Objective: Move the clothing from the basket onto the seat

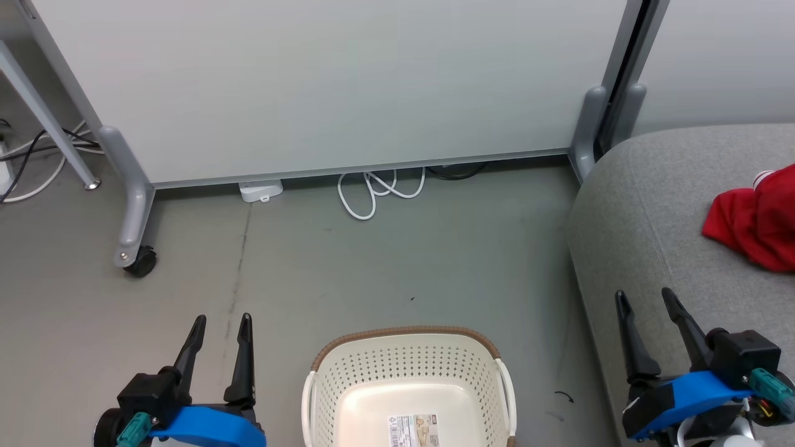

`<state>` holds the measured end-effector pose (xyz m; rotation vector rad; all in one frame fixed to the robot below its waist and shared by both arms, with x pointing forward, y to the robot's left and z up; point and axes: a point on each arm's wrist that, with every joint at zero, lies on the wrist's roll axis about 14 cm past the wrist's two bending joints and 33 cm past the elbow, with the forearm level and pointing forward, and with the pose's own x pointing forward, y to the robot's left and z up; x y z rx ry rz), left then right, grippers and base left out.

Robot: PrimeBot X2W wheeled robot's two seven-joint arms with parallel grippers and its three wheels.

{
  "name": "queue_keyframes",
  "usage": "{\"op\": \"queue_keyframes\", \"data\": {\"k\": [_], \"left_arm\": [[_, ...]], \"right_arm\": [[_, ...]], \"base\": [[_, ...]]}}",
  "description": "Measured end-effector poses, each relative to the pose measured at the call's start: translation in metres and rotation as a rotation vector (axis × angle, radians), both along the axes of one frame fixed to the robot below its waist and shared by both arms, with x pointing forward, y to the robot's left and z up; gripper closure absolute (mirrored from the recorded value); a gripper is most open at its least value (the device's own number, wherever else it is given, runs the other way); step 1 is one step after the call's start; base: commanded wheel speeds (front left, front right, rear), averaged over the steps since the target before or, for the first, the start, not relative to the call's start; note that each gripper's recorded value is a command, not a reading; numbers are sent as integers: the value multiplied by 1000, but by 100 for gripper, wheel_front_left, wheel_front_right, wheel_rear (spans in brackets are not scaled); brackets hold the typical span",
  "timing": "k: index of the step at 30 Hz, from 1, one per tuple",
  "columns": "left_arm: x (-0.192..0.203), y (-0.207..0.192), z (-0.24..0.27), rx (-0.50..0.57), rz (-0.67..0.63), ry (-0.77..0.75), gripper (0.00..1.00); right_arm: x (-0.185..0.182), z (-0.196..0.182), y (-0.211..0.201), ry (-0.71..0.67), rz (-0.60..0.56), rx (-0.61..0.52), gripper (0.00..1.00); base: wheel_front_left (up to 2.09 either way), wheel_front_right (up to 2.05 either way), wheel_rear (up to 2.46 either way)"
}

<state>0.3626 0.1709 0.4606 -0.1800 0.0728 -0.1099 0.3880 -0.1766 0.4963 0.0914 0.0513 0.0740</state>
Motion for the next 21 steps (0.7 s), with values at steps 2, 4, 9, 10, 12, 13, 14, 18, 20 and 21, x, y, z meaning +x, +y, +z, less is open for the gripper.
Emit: {"op": "queue_keyframes", "data": {"k": [2,4,9,10,12,13,14,18,20,21], "left_arm": [[-2,1,0,0,4,1,0],[-3,2,0,0,6,0,0],[-4,3,-1,-5,8,3,0],[-5,3,-1,-7,8,5,0],[-6,2,-2,-9,6,9,0],[-6,2,-2,-10,6,9,0],[-6,2,-2,-13,6,10,0],[-7,4,-3,-14,9,11,0],[-8,4,-3,-15,10,11,0],[-8,5,-3,-15,11,12,0]], "right_arm": [[0,0,2,1,5,2,0],[0,0,3,0,9,6,0],[0,0,4,-1,12,7,0],[0,0,4,-1,12,7,0],[0,0,5,-2,13,7,0],[0,1,5,-2,13,7,0],[0,1,5,-3,14,7,0],[-1,1,6,-4,17,7,0],[-1,1,6,-4,18,7,0],[-1,1,6,-3,18,7,0]], "base": [[0,0,0],[0,0,0],[0,0,0],[0,0,0],[0,0,0],[0,0,0],[0,0,0],[0,0,0],[0,0,0],[0,0,0]]}}
